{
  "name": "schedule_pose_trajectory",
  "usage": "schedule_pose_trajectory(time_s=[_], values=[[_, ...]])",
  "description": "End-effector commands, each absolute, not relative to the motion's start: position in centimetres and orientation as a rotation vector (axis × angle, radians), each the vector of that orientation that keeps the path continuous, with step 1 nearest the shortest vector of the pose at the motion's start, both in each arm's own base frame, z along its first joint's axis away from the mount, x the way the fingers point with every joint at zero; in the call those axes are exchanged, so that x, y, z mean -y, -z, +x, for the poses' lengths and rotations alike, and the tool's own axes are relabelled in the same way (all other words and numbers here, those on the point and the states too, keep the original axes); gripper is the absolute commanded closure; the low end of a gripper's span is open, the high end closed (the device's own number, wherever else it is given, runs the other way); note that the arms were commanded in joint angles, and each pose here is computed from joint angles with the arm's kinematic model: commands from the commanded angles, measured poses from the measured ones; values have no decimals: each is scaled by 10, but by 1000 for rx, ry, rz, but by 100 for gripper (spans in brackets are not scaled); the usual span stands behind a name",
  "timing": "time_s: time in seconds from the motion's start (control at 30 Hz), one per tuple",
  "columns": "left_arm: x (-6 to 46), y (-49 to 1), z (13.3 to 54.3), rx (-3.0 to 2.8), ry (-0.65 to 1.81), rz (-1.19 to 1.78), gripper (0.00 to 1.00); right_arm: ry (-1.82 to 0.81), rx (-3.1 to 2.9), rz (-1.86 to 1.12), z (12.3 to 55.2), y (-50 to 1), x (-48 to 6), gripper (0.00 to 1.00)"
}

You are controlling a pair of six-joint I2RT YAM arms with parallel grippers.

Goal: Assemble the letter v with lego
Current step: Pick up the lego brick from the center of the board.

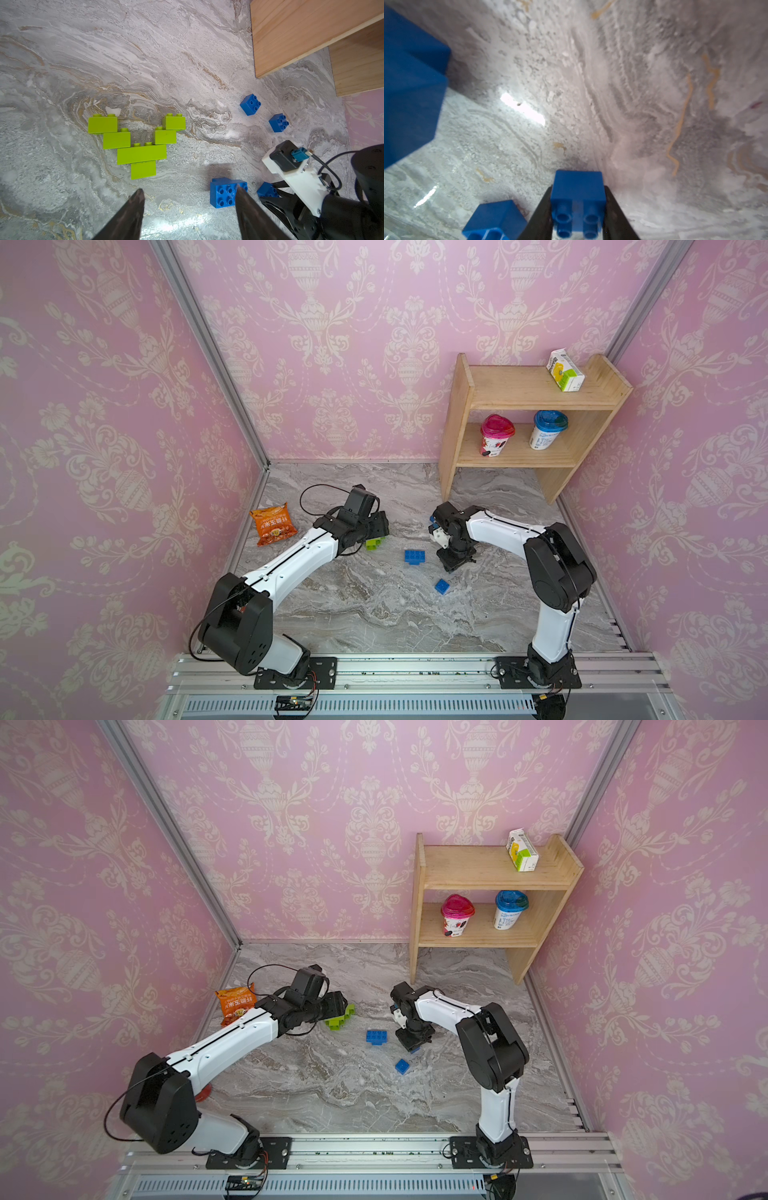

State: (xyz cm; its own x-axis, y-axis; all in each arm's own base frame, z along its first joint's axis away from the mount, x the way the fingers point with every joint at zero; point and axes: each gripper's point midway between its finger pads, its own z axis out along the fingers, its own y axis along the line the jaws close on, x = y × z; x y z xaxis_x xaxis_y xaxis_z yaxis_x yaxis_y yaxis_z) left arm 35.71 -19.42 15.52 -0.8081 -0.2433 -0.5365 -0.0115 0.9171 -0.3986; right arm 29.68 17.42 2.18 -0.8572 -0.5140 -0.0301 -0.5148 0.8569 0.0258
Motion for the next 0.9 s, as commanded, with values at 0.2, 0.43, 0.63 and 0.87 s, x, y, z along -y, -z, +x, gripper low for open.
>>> schedule_pose_trajectory(time_s=[0.2,0.43,0.63,0.87], values=[[188,-151,355,-2470,487,-187,30,-138,-2934,-832,274,-63,-171,90],[189,-152,354,-2467,499,-189,30,-130,-2926,-1068,241,-55,-180,91],[192,-151,356,-2472,517,-184,30,-162,-2901,-1153,233,-53,-187,98],[192,-149,355,-2476,515,-183,30,-179,-2889,-1172,234,-50,-194,98]])
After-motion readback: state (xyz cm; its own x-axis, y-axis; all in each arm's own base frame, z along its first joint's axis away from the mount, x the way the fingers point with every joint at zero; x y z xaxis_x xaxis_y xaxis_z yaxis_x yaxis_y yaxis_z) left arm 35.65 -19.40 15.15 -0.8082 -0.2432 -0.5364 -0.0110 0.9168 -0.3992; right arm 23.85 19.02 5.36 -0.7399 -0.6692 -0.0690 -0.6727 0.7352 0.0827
